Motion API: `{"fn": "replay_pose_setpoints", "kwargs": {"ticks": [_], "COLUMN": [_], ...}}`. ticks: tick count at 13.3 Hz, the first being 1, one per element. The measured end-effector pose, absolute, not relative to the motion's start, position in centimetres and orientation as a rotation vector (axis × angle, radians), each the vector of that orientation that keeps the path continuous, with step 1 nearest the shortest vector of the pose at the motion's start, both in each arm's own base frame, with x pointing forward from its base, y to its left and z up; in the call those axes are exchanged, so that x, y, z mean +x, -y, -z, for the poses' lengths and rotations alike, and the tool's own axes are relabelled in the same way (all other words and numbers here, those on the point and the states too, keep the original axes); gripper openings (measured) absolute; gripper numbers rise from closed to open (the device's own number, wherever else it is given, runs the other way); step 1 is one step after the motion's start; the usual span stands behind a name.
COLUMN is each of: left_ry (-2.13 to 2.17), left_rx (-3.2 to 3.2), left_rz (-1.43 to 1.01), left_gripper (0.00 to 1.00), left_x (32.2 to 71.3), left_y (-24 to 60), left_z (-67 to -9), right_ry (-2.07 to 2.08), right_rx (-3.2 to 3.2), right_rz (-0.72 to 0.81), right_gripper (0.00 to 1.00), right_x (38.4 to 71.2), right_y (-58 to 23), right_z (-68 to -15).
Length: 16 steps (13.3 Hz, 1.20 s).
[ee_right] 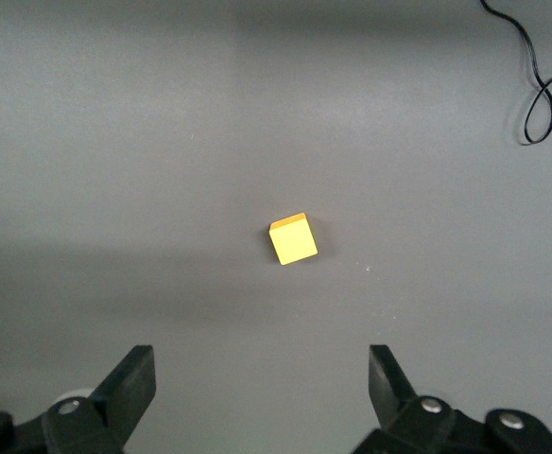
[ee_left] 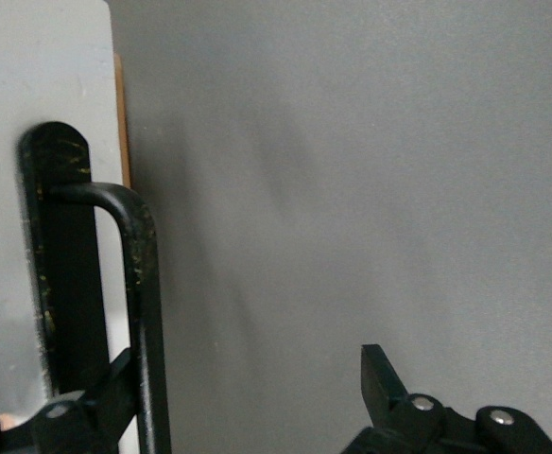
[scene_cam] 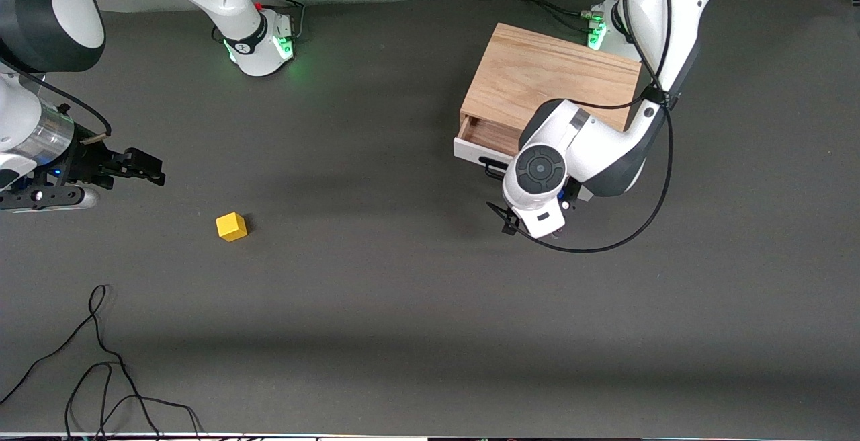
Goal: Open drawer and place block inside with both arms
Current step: 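Pull the drawer handle outward with the left gripper to open it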
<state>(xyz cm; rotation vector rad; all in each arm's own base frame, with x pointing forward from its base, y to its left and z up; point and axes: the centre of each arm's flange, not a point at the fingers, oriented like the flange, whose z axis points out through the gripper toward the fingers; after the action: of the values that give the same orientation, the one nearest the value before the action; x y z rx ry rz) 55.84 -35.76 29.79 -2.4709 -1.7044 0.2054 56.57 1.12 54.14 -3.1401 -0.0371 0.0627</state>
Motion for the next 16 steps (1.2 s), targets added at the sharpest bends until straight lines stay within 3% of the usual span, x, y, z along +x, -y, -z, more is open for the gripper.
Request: {"fn": "replay_pose_setpoints", "kwargs": {"ticks": [16], "left_ry": [1.782], "left_rx": [-2.61], "left_rz": [-0.094], "left_gripper": [1.0], "left_x": [60.0], "left_y": [37.2], "left_z": [-30.5], "right_ry": [0.034], "right_rx": [-3.141], "right_rz": [-0.037], "right_gripper": [1.0], "right_x": [57.1], "right_y": [-1.0], "right_z": [-53.8]}}
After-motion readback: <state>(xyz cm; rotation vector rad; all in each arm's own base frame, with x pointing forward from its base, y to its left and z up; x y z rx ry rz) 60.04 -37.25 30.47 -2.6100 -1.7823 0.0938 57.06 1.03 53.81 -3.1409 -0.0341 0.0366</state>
